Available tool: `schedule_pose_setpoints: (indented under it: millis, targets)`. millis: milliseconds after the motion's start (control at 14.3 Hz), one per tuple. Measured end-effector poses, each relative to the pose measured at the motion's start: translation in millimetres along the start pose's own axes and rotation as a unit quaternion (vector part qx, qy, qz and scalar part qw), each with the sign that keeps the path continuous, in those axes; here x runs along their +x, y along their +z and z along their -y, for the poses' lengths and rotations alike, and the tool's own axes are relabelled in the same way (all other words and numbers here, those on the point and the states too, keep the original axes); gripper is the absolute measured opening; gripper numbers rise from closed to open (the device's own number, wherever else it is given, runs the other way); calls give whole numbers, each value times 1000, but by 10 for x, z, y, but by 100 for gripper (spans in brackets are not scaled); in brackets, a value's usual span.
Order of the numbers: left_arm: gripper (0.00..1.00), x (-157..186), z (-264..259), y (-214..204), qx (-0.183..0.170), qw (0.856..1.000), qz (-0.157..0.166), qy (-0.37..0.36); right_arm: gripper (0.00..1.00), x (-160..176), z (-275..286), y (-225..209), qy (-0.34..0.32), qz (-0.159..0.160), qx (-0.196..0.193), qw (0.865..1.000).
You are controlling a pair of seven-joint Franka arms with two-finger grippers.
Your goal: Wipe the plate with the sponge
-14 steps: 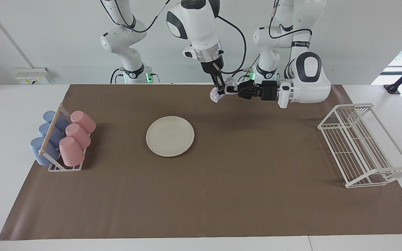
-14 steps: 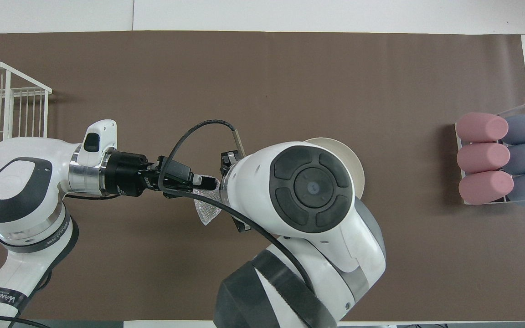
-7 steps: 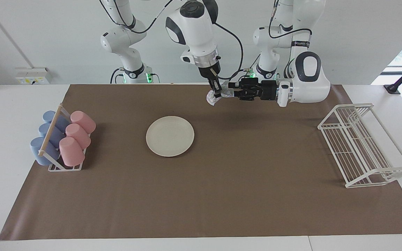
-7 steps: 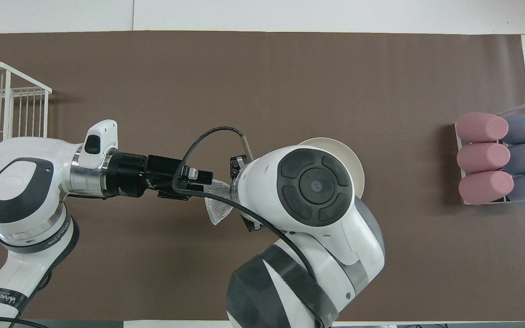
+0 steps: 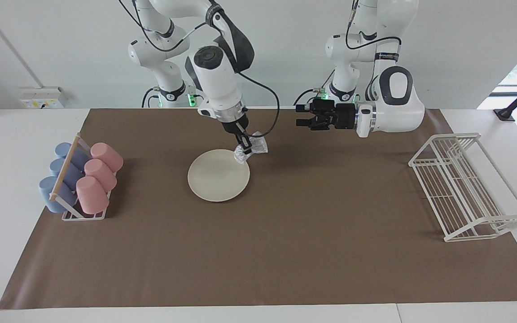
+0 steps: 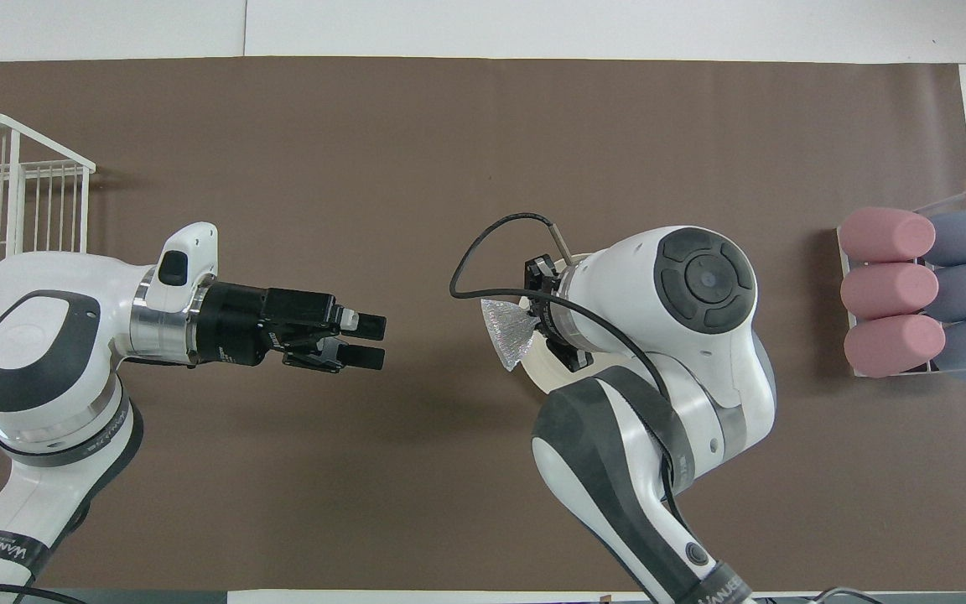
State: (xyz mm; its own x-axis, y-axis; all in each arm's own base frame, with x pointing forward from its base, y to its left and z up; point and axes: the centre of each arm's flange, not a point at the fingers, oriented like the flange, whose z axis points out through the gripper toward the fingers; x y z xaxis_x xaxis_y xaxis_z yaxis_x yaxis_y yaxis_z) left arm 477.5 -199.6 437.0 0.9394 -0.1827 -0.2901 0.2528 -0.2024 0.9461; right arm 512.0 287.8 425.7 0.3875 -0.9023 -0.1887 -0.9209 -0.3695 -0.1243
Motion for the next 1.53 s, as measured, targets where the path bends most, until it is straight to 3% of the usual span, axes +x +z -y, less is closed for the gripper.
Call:
schedule_pose_setpoints:
  millis: [279,767,977,1256,1395,1535]
  targets:
    - [100,12,103,-42,52,999,-5,6,13,220,-262,531,-8,-15,25,1000]
    - [100,37,367,-316,186,982,-12,19,13,544,-528,975,-23,-25,-14,999]
    - [100,47,426,-549,198,980,-22,21,13,810,-532,946,-48,-28,-10,998]
    - [100,44,448,-577,212,977,-20,25,13,1618,-640,856,-92,-37,-10,995]
    - [100,55,419,-591,216,976,-22,29,13,1670,-659,858,-98,-37,-11,994]
    - [100,64,391,-603,219,975,-24,32,13,1437,-638,911,-102,-34,-14,994]
